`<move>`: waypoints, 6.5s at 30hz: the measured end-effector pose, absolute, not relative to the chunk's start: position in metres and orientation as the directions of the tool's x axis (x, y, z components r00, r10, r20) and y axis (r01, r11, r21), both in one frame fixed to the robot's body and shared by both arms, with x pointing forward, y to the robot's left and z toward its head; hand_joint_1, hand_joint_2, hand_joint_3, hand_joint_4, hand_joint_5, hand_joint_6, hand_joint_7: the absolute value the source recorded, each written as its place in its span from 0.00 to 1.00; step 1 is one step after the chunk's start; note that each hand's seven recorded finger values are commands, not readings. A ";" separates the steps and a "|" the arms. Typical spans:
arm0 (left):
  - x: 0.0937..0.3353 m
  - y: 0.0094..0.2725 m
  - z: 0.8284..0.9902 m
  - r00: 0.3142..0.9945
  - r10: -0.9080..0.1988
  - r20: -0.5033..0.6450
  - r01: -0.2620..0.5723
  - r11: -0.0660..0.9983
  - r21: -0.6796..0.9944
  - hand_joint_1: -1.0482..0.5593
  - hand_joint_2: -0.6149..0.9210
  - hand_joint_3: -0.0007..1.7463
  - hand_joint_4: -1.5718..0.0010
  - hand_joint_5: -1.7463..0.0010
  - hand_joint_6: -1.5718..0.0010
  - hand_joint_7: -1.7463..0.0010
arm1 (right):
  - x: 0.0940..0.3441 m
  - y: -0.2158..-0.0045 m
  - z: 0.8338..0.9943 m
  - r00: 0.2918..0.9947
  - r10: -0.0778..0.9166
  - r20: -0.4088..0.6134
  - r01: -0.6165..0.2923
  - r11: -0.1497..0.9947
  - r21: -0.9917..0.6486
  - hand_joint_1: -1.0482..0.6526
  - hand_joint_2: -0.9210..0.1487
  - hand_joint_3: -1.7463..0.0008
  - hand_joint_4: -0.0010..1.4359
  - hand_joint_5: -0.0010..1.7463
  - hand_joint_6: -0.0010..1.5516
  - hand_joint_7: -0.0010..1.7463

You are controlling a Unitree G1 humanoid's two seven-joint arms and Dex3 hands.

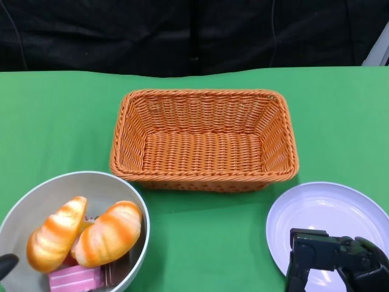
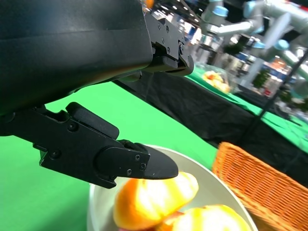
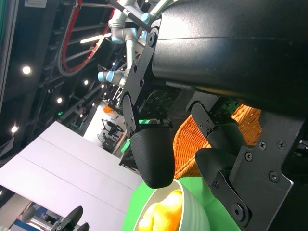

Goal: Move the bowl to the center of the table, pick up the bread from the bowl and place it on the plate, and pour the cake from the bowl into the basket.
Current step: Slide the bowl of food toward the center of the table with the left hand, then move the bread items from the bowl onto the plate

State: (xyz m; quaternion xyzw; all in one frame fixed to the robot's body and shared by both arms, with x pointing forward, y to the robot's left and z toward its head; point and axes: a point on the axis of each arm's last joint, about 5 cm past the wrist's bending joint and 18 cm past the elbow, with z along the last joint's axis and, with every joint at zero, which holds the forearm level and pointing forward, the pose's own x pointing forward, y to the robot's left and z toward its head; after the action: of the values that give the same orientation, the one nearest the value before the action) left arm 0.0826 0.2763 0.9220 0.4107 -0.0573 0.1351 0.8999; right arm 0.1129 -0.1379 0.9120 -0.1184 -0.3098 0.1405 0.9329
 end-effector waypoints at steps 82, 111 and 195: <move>0.165 0.201 0.907 0.674 -0.510 -0.534 0.097 0.778 -0.621 0.27 1.00 0.39 1.00 1.00 1.00 1.00 | 0.134 -0.142 0.949 0.773 0.543 0.330 -0.260 0.744 -0.615 0.36 0.14 0.91 0.00 0.63 0.00 0.51; 0.166 0.188 0.913 0.800 -0.356 -0.482 0.231 0.925 -0.301 0.28 1.00 0.31 0.77 0.88 0.89 0.96 | 0.170 -0.117 0.908 0.721 0.692 0.043 -0.293 0.360 -0.886 0.36 0.03 1.00 0.16 0.42 0.26 0.12; 0.152 0.193 0.905 0.862 -0.351 -0.364 0.270 0.928 -0.256 0.31 1.00 0.27 0.81 0.78 0.83 0.99 | 0.183 -0.202 0.936 0.867 0.426 -0.259 -0.405 0.300 -0.864 0.10 0.00 0.91 0.00 0.16 0.06 0.03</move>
State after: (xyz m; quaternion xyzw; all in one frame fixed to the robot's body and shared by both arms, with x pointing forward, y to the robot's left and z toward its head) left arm 0.1522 0.1932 0.9047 -0.0985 0.2064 -0.1619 0.9599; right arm 0.1832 -0.2017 0.9362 -0.5324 -0.0097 0.2578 0.8062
